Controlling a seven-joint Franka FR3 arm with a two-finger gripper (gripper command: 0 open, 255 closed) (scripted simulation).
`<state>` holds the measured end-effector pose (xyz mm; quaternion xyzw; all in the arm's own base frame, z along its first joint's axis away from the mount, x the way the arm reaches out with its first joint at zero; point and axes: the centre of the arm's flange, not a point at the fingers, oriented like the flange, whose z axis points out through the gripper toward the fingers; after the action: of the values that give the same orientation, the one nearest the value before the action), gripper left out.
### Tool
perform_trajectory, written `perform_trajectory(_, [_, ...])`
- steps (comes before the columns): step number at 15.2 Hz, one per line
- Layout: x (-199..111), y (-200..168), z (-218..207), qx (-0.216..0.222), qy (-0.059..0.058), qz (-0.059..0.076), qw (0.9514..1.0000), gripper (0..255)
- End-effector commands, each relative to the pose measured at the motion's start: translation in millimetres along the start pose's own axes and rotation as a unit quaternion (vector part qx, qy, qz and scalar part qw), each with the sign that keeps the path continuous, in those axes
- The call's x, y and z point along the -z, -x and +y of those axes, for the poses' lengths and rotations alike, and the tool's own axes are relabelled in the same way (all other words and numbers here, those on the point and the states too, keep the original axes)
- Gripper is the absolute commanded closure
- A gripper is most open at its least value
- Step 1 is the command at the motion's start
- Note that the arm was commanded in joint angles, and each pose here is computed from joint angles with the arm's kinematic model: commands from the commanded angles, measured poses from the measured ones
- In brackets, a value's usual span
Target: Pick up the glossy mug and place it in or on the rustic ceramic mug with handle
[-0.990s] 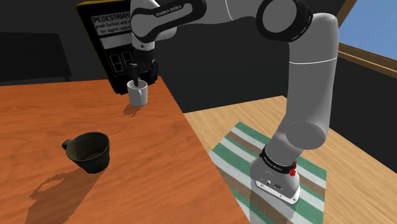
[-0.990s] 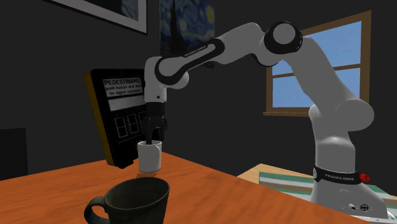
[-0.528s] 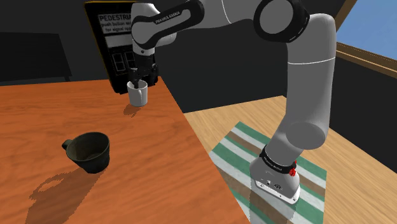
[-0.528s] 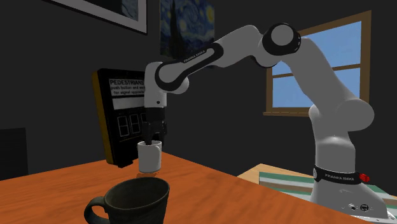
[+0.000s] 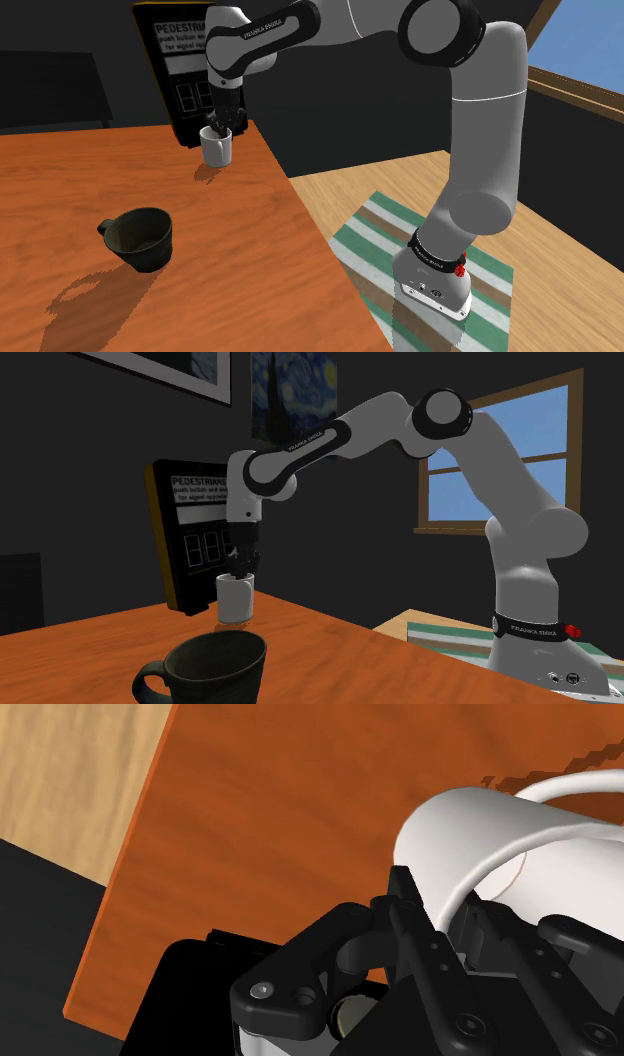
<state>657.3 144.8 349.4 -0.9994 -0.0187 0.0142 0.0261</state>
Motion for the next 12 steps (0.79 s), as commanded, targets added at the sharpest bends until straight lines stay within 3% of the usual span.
perform_trajectory(1, [-2.5,0.5,0.1,0.0,0.0,-0.002,1.0,255])
perform_trajectory(7, [-2.1,-0.3,0.4,0.0,0.0,-0.002,1.0,255])
perform_trajectory(12, [24.3,0.5,-1.0,0.0,0.0,-0.002,1.0,255])
